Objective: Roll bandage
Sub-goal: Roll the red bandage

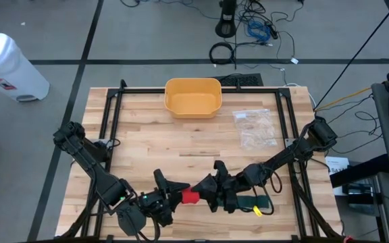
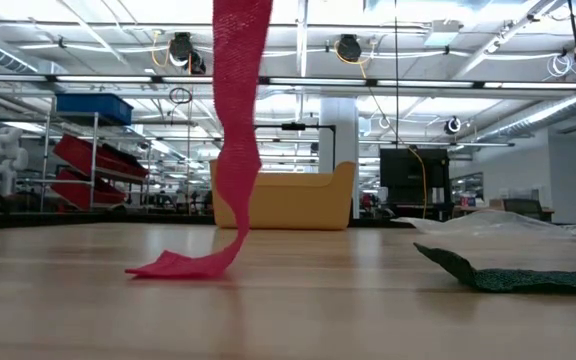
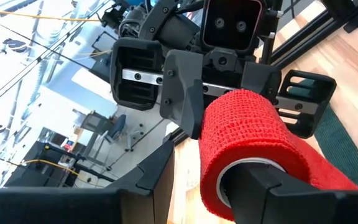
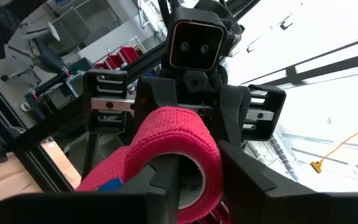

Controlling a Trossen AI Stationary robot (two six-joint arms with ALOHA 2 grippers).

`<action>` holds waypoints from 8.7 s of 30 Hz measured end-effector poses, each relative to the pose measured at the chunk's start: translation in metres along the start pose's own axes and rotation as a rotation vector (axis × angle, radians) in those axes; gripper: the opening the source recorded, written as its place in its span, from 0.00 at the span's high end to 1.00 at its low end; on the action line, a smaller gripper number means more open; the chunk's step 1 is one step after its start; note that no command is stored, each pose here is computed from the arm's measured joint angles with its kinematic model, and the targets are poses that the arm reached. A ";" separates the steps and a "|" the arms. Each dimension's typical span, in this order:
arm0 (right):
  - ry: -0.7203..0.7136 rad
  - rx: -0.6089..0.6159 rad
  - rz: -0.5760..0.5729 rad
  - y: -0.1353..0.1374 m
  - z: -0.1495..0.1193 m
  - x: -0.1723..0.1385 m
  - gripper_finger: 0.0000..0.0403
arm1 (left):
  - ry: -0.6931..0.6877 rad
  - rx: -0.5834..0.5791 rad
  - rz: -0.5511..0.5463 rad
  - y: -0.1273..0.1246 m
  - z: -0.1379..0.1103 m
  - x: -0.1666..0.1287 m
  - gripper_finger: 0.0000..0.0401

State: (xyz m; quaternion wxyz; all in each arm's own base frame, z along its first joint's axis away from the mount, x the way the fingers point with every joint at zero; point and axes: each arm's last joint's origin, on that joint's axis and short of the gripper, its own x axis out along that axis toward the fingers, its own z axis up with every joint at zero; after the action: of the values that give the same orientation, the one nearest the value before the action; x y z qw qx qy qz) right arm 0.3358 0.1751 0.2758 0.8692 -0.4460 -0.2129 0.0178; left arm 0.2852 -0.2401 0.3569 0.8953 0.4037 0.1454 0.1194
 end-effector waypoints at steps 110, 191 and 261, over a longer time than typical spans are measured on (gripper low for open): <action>0.446 -0.209 -0.144 -0.036 0.062 -0.033 0.90 | 0.140 0.020 0.083 -0.127 -0.029 -0.003 0.33; 0.445 0.389 -0.171 -0.132 0.088 -0.091 0.90 | 0.377 1.199 -0.003 -0.095 -0.023 0.114 0.33; 0.174 0.631 0.241 -0.155 0.034 -0.080 0.90 | 0.083 1.256 -0.076 -0.078 0.014 0.115 0.33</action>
State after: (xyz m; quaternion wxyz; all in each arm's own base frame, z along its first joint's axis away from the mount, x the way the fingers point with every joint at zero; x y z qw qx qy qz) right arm 0.2250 0.0905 0.3858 0.9708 -0.1771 -0.0680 0.1470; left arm 0.4042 -0.2620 0.2873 0.4849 0.8419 0.2366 -0.0052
